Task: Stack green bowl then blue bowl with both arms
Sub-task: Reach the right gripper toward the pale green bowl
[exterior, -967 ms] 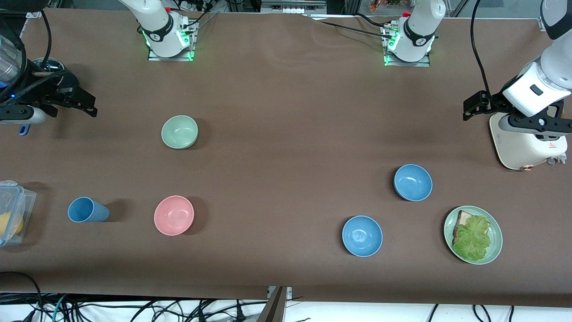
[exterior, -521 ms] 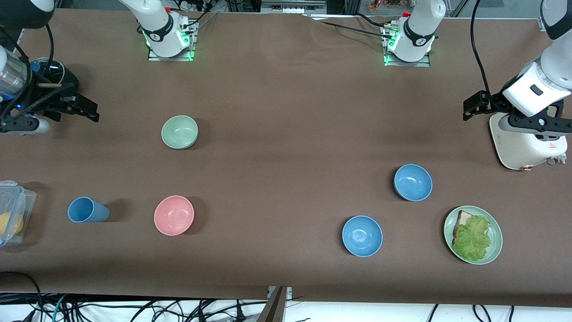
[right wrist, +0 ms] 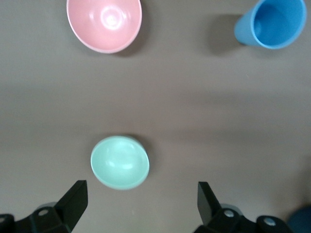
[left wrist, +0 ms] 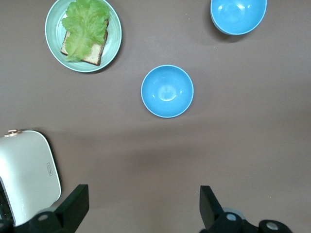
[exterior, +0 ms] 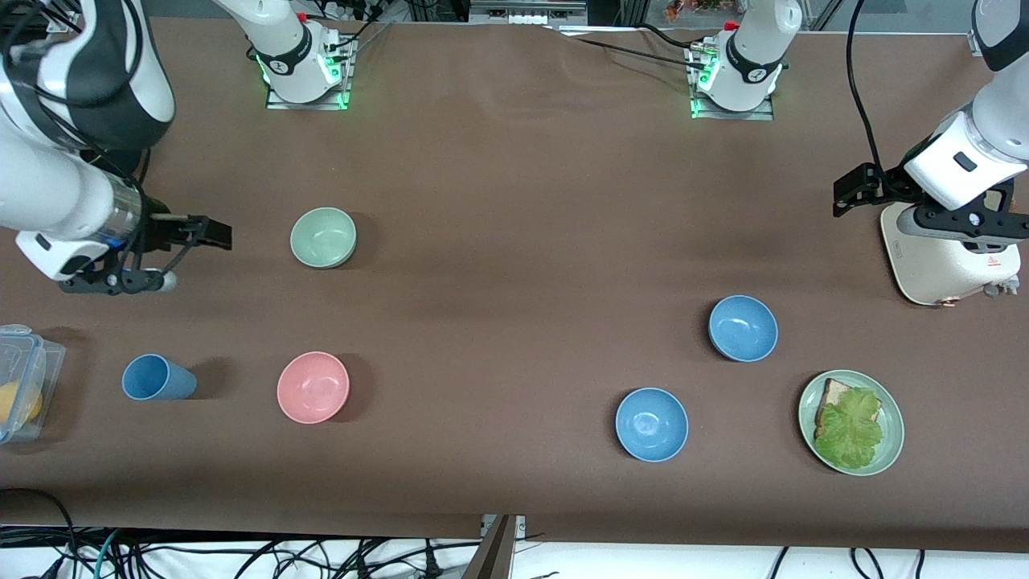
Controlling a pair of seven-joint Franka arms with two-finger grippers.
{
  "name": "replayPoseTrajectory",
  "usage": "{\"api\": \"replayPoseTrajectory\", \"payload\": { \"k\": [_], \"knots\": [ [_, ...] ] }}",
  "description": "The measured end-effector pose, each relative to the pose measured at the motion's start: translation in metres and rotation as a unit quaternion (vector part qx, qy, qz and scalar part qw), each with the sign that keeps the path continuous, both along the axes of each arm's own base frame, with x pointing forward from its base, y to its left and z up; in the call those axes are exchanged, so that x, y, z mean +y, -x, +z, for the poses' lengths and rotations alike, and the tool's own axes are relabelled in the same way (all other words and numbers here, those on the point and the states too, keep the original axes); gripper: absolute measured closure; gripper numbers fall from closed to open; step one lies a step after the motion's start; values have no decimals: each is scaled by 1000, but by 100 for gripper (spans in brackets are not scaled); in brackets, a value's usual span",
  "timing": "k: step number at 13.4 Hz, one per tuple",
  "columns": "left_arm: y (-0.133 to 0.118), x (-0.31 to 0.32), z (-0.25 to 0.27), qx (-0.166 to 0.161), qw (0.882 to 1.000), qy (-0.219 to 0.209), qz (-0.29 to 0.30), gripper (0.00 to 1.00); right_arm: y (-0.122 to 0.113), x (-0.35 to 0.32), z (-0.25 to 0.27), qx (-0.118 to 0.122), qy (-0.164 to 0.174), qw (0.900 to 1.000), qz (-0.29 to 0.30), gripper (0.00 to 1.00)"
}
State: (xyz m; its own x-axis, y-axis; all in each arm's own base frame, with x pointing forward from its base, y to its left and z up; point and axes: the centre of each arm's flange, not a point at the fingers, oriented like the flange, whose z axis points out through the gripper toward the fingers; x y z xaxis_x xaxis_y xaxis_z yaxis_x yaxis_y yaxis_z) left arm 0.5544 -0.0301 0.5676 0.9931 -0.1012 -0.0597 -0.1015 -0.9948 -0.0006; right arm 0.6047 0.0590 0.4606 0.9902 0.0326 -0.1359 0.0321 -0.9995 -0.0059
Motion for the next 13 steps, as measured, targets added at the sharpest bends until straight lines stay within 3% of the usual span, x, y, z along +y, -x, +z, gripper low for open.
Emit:
{"api": "replayPoseTrajectory", "payload": {
  "k": [3, 9, 13],
  "knots": [
    [0, 0, 0, 0, 1000, 0, 0, 0, 9, 19, -65, -31, -12, 999, 11, 0],
    [0, 0, 0, 0, 1000, 0, 0, 0, 57, 31, -145, 7, -8, 1000, 24, 0],
    [0, 0, 0, 0, 1000, 0, 0, 0, 95, 23, -187, -7, -7, 1000, 20, 1]
  ]
}}
